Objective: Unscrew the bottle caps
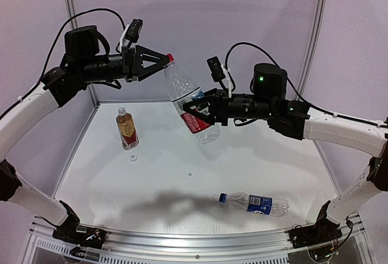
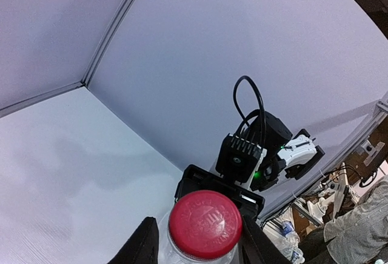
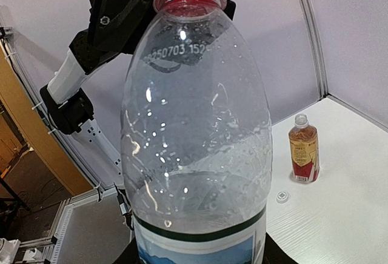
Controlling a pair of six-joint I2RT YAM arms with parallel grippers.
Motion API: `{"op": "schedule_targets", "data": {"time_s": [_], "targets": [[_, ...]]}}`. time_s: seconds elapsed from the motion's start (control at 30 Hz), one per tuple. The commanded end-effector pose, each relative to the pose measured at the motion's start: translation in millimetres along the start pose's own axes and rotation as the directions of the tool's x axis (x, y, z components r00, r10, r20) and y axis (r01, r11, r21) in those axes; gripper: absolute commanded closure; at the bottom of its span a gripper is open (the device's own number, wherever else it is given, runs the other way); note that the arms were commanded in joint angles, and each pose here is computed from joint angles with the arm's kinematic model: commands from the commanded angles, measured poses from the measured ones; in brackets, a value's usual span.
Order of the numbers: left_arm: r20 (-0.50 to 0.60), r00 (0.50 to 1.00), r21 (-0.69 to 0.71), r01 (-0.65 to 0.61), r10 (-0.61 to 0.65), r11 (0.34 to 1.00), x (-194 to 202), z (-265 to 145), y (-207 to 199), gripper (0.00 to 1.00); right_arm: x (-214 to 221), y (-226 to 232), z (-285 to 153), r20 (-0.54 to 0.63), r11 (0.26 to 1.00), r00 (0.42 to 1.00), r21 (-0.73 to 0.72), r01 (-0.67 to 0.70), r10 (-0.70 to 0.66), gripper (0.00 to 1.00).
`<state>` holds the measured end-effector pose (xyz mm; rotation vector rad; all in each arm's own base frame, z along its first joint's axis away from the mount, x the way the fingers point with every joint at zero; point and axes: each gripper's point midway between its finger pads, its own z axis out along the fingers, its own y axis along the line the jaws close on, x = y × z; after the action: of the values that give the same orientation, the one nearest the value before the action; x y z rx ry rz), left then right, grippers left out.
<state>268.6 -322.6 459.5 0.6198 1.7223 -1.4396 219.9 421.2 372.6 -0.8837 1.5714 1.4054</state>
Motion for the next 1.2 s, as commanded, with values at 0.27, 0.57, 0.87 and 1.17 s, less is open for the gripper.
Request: {"op": "schedule_targets", "data": {"time_s": [0.27,0.57,0.87,1.17], "targets": [[0.035,0.998,0.001,-0.046,0.046,0.999,-9.0,-4.3,-14.8,0.53,3.5,11.9,6.6,-0.017,0.999,1.000,-0.037,-0.007,0.007,0.59],[0.048,0.997,-0.011,-0.060,0.061,0.998,-12.3,-5.1,-17.9,0.57,6.0,12.9,5.9,-0.024,0.999,1.000,-0.043,-0.010,0.009,0.59],[0.063,0.996,-0.034,-0.060,0.062,0.998,-14.9,-5.6,-16.5,0.45,7.5,12.4,6.5,-0.029,0.999,0.999,-0.044,-0.017,0.016,0.59],[0.080,0.995,-0.053,-0.061,0.065,0.997,-19.3,-7.9,-16.2,0.59,6.4,12.4,6.6,-0.026,0.999,1.000,-0.043,-0.015,0.014,0.58]]}}
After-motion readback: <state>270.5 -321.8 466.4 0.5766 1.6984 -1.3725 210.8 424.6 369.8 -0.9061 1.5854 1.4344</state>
